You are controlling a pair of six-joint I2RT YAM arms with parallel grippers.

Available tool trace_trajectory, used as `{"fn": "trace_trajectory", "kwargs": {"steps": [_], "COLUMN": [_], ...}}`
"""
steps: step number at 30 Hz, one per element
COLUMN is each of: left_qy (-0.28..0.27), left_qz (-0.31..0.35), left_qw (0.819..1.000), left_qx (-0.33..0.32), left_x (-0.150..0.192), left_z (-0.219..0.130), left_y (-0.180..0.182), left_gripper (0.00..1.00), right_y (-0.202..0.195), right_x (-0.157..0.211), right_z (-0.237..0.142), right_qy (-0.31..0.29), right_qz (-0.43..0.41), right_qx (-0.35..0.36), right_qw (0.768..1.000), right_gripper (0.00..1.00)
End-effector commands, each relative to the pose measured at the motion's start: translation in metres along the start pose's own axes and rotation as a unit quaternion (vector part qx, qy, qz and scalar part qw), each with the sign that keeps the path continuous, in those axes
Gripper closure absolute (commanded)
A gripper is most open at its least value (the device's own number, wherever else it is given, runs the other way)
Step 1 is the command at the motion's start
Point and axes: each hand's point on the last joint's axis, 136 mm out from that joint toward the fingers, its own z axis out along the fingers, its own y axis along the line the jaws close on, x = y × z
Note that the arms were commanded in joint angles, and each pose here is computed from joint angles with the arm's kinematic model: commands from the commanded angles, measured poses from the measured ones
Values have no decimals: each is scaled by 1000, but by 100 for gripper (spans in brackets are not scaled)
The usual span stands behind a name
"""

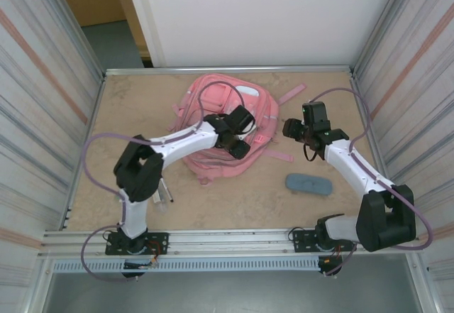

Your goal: Pack books, pencil case, and school supplies into a backpack

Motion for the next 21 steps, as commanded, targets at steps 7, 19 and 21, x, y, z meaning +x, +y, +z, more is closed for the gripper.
{"fn": "trace_trajectory", "kwargs": {"steps": [7, 19, 21], "left_qy": [22, -116, -115], "left_qz": [-23, 10, 13], "left_qw": [991, 991, 992], "left_qx": [-133, -62, -50], "left_x": [-2, -42, -43], "left_z": [-7, -88, -90], "left_y": [41, 27, 27], "left_gripper": [82, 100, 100], "right_y": [35, 89, 92], "right_x": [7, 15, 29], "right_z": [11, 47, 47], "right_qy": [26, 166, 173], "right_qz": [-9, -233, -326], "right_qx": [-98, -221, -263], "right_qw": [995, 932, 891], "right_gripper": [41, 39, 39]}}
